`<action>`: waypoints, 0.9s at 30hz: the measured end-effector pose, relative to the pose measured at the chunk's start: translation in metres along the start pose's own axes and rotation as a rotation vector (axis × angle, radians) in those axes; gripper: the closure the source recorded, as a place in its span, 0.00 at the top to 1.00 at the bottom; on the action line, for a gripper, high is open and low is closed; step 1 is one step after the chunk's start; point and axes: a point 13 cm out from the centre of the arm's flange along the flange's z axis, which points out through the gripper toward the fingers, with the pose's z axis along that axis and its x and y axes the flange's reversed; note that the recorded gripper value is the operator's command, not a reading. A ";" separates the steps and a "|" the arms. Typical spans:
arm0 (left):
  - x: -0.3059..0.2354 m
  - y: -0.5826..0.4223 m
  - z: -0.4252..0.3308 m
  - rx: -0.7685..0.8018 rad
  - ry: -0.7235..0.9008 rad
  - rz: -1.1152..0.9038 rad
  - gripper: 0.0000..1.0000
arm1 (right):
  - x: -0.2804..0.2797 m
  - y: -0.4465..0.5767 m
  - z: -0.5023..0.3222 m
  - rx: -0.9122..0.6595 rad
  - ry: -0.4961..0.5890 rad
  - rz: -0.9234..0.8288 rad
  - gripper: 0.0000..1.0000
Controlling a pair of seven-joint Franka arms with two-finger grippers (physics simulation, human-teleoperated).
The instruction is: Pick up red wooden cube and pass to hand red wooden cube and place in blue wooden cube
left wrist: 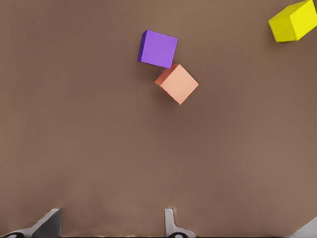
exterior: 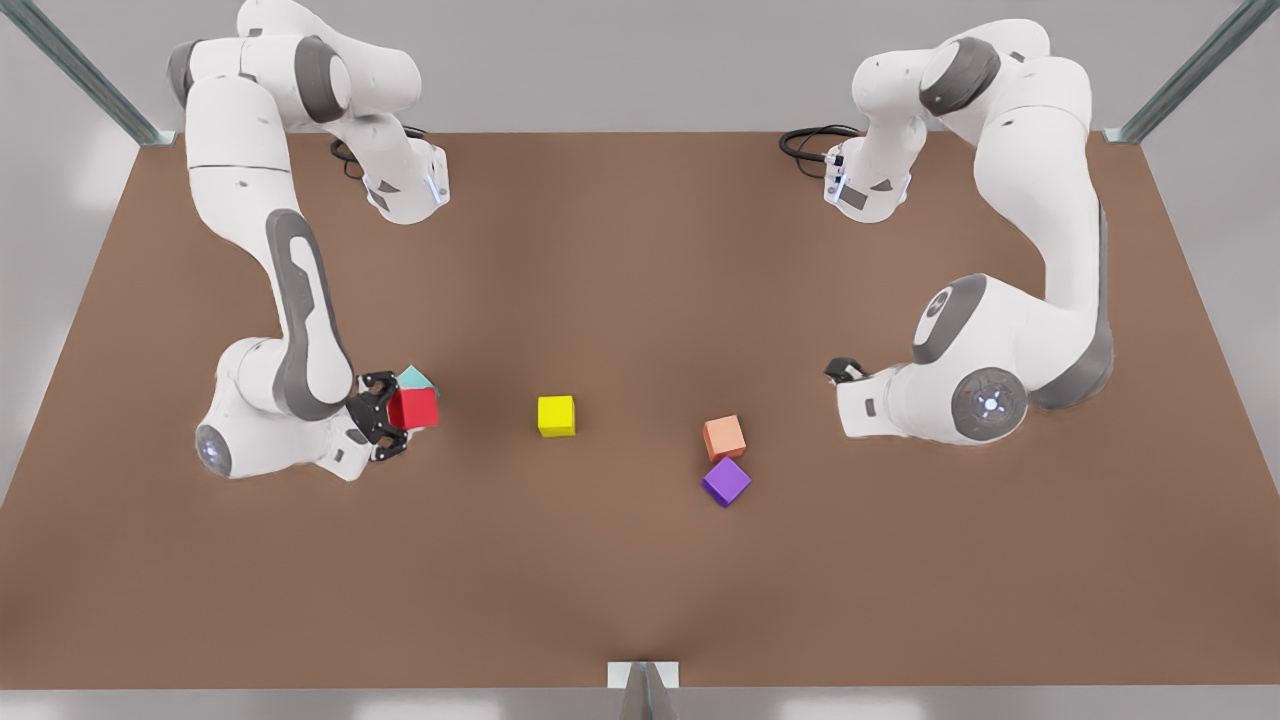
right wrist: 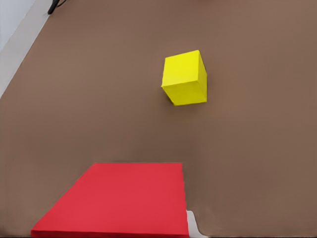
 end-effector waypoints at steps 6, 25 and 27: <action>0.111 0.063 0.003 -0.072 0.027 -0.245 1.00 | 0.057 0.035 0.013 0.082 0.342 0.077 0.42; 0.118 0.076 -0.002 -0.019 0.005 -0.279 1.00 | 0.064 0.034 0.063 0.262 0.422 0.312 0.43; 0.118 0.076 -0.002 -0.018 0.007 -0.279 1.00 | 0.063 0.034 0.066 0.268 0.419 0.331 0.43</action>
